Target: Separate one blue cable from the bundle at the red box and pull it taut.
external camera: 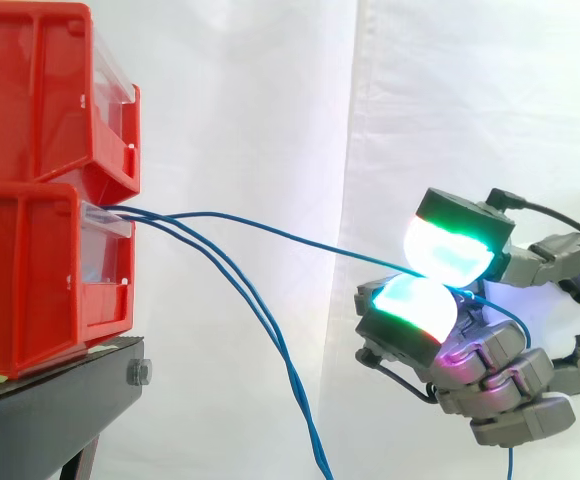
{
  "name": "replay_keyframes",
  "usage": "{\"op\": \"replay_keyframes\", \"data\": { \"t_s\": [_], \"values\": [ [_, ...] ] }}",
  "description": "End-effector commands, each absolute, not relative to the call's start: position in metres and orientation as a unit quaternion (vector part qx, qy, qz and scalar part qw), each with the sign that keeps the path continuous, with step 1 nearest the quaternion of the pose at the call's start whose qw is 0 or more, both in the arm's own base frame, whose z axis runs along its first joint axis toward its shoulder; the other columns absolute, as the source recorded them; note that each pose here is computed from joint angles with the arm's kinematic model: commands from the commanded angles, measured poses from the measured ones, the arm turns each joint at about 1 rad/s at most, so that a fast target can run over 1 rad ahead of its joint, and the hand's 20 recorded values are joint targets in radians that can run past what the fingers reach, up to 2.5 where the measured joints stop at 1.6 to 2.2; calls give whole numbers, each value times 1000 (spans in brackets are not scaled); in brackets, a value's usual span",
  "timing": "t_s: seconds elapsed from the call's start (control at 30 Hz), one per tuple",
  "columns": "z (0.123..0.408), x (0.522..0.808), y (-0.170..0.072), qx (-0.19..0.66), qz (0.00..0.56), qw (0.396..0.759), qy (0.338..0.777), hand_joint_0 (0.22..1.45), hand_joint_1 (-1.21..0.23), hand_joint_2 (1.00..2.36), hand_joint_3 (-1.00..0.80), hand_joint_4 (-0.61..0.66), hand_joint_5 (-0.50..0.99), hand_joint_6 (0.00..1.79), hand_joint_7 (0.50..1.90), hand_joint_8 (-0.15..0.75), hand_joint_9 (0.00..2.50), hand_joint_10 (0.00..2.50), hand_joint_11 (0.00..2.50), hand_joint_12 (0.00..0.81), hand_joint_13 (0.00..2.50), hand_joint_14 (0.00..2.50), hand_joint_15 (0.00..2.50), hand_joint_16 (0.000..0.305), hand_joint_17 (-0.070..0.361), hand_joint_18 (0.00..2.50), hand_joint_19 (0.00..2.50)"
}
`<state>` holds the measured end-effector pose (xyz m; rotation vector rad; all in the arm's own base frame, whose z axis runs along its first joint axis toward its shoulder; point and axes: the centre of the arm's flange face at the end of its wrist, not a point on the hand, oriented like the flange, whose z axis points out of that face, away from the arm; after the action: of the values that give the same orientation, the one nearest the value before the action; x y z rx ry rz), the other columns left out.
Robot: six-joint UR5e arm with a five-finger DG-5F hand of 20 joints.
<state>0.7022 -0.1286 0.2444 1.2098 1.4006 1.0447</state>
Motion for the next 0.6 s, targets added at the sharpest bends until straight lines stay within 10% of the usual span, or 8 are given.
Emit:
{"op": "replay_keyframes", "data": {
  "t_s": [0.0, 0.57],
  "values": [
    [244, 702, -129, 490, 423, 492, 582, 839, -769, 1000, -496, -376, -200, 930, 1399, 310, 463, 2500, 1401, 354, 624, 2500, 1324, 36, 82, 1068, 1719],
    [244, 702, -129, 488, 422, 494, 584, 837, -770, 1000, -494, -370, -200, 931, 1377, 304, 465, 2500, 1423, 351, 620, 2500, 1335, 36, 82, 1056, 1700]
  ]
}}
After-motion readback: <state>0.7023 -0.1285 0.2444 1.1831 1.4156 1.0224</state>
